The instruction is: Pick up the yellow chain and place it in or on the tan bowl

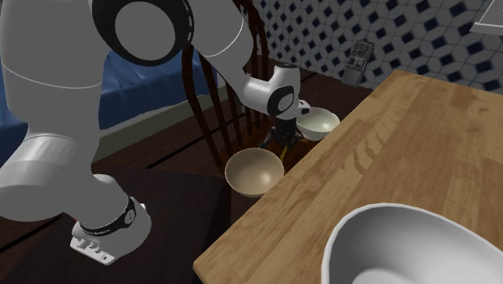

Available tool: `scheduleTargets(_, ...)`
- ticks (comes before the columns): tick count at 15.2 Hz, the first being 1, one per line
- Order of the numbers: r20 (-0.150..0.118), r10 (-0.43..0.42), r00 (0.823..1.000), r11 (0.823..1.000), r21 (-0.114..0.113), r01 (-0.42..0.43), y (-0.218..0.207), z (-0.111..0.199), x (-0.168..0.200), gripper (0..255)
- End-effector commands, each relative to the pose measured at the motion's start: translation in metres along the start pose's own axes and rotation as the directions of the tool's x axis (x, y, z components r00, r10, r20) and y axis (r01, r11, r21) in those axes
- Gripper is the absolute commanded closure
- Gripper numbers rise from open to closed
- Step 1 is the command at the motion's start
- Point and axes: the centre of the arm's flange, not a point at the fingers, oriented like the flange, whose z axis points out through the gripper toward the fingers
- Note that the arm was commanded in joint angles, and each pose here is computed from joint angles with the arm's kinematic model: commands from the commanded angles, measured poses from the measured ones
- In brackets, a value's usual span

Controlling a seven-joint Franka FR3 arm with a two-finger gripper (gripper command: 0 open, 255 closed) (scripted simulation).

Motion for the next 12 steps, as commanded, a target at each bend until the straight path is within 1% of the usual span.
scheduleTargets(1, 0.003, 0.010, 1.000, 1.000, -0.003, -0.010, 0.006, 0.003, -0.003, 255)
scheduleTargets(7, 0.003, 0.010, 1.000, 1.000, -0.003, -0.010, 0.006, 0.003, -0.003, 255)
scheduleTargets(12, 0.003, 0.010, 1.000, 1.000, -0.003, -0.010, 0.009, -0.023, -0.002, 255)
